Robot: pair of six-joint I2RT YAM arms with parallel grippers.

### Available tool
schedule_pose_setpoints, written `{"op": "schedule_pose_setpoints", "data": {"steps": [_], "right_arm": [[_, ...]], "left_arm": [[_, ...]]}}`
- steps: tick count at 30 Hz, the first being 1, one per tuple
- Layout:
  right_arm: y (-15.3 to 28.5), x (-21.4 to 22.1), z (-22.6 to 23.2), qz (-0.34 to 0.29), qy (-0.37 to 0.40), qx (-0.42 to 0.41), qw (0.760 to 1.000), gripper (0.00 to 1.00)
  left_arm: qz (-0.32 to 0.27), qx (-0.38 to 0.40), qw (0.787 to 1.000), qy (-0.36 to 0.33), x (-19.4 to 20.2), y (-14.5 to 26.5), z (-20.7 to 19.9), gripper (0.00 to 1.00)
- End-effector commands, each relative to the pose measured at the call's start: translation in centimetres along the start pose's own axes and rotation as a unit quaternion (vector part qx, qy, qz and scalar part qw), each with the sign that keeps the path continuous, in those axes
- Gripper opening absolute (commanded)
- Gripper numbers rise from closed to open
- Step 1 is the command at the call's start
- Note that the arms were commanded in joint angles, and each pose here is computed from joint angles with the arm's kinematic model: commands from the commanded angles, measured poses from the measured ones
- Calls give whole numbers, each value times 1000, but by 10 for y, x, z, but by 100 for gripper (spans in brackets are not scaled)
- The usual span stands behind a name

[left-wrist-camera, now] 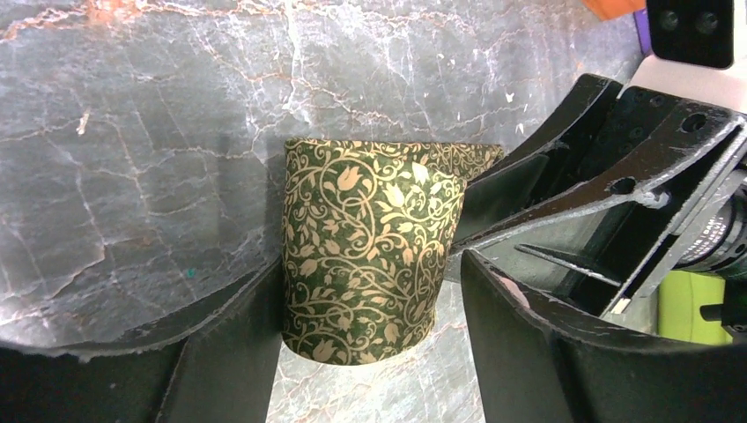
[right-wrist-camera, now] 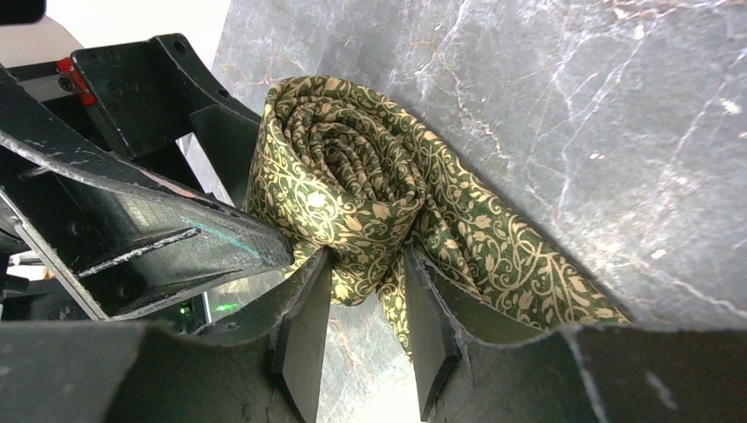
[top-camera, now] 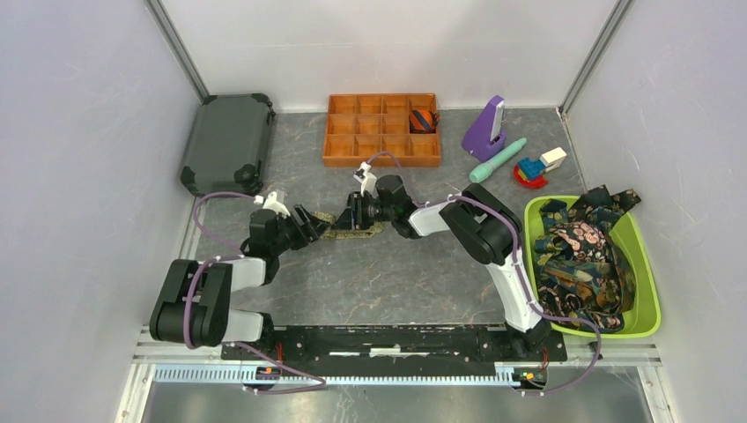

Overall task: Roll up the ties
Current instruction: Roll the tie at the center of the board.

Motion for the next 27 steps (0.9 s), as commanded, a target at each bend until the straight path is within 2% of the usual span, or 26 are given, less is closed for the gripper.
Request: {"op": "schedule_pose_setpoints", "data": {"steps": [1,11,16,22,27], "right_arm": [[-6,0,-13,8,2,9,1000,42],[-5,0,-15,12,-3,11,1000,42],[5,-11,-3,5,19,11,1000,46],[41,-35,6,-29,66,53,996,52],[64,-50,-16,-63,98,124,985,53]], "left_arm": [[-13,33,999,14,-5,-6,-9,75],[-7,21,1000,15,-8,-15,-5,50],[7,5,1000,4,-3,-18,-5,45],[35,-32,999,-21,5,-20,-8,41],[46,-35,998,-35,8,-20,-15,39]]}}
Point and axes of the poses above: each gripper's point midway between its finger pads, its own y axis back along the fingers, its own z axis along the line the jaws close on, x = y × z, the point moved 3 cm from there along y, back along the fingers, and after that the axes turned 10 degrees about -y, right-handed, at the moved point
